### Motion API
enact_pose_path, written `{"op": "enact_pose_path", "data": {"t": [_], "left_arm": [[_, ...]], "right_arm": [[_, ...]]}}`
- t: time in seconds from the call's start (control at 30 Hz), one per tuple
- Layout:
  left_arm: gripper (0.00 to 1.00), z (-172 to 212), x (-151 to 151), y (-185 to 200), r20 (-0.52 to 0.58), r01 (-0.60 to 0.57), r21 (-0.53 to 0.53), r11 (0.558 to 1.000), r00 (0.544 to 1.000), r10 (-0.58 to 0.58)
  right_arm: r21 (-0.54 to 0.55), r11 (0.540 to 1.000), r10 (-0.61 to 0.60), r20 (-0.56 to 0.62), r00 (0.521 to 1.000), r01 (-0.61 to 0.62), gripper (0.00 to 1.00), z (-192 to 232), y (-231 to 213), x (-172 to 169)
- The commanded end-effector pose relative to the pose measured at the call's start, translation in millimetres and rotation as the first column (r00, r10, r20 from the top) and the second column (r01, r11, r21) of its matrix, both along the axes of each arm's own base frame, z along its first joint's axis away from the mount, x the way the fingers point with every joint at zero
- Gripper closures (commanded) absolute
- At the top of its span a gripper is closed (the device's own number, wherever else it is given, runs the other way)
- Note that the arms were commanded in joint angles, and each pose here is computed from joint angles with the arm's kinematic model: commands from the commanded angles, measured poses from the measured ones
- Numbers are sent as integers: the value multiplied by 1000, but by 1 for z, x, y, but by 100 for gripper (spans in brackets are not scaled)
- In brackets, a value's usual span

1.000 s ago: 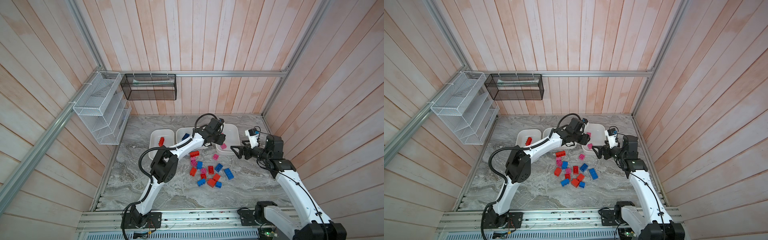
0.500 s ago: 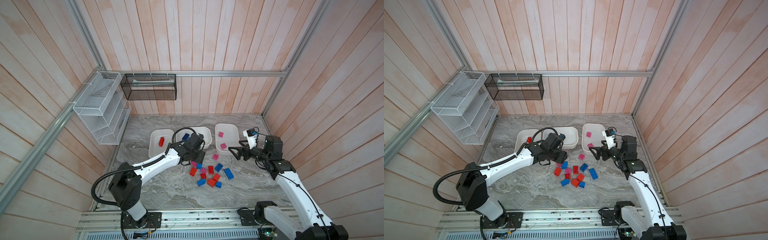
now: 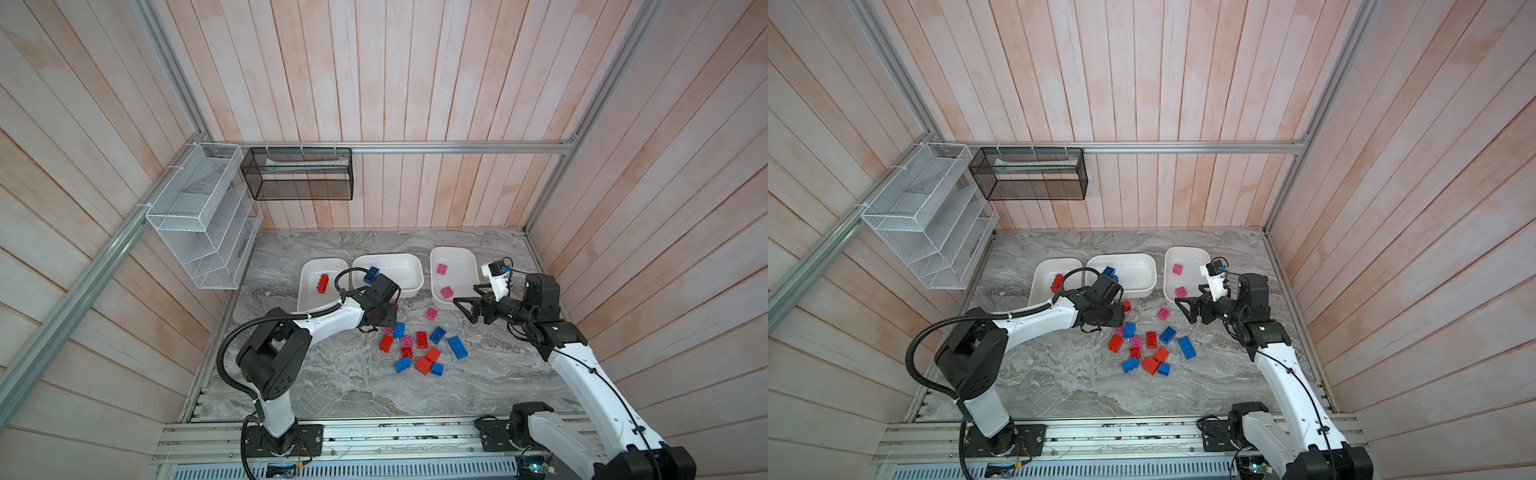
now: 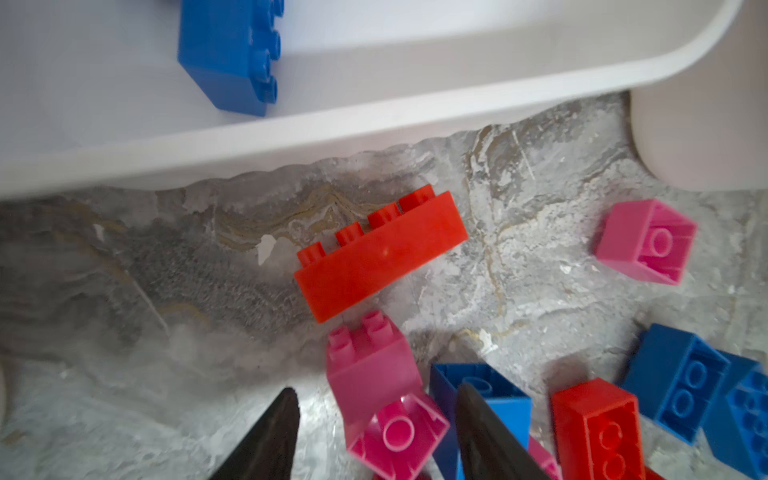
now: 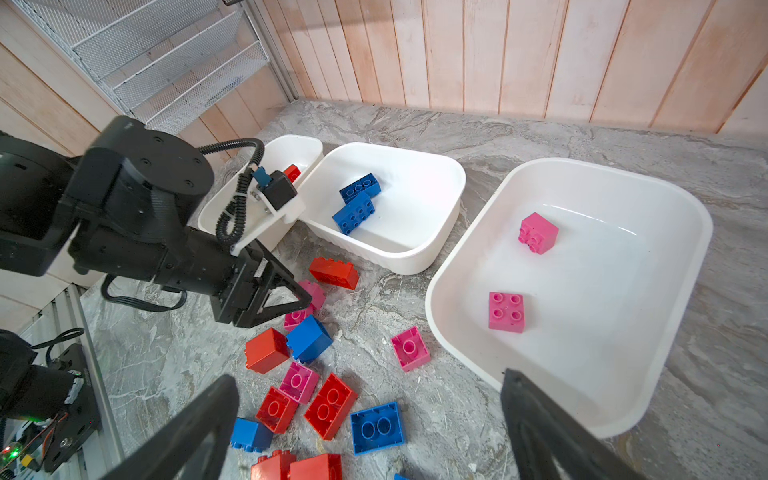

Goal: Sort the legos into containers by color
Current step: 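Lower the left gripper beside the red 2x4 brick and grasp a pink brick, then carry the pink brick into the bin nearest the right arm, release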

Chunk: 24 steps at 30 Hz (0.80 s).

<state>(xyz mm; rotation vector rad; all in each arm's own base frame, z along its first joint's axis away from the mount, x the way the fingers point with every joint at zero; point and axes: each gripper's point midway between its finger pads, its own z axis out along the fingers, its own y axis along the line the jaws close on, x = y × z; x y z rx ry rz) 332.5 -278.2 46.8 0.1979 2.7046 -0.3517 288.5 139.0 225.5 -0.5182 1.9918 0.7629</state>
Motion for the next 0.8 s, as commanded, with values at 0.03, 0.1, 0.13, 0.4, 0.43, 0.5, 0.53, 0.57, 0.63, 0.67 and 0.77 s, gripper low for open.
{"op": "enact_pose_path", "data": {"t": [0.03,0.1,0.13,0.4,0.43,0.5,0.53,0.57,0.63,0.67,0.77], "left_arm": [[38,0,19,-6,29,-57,-15,998,998,58],[39,-5,22,-4,30,-73,-7,997,997,73],[40,-7,24,-4,30,-76,-2,997,997,76],[55,-16,20,-1,7,-72,40,997,997,71],[57,-15,19,0,3,-69,44,997,998,69],[62,-10,15,2,6,-63,47,997,998,62],[64,-8,13,3,8,-59,49,997,998,59],[65,-5,12,4,11,-57,51,997,998,56],[66,2,8,8,17,-50,56,997,999,49],[67,8,8,9,24,-44,56,997,999,43],[67,34,5,8,52,-26,34,999,998,24]], "right_arm": [[-13,1000,-4,8,1000,4,2,-2,-1,-3],[-14,1000,-5,10,1000,5,2,-2,-1,-3],[-15,1000,-6,12,1000,6,2,-2,-1,-3],[-18,1000,-4,15,1000,4,2,-2,-1,-4],[-18,1000,-4,15,1000,4,2,-2,-1,-4],[-18,1000,-4,14,1000,4,2,-2,-1,-4],[-19,1000,-6,15,1000,6,2,-2,-2,-3],[-19,1000,-6,16,1000,6,2,-1,-2,-3],[-20,1000,-8,18,1000,8,2,-1,-2,-3],[-21,1000,-9,20,1000,10,2,-1,-2,-3],[-25,1000,-13,23,1000,14,2,1,-3,-2]]}}
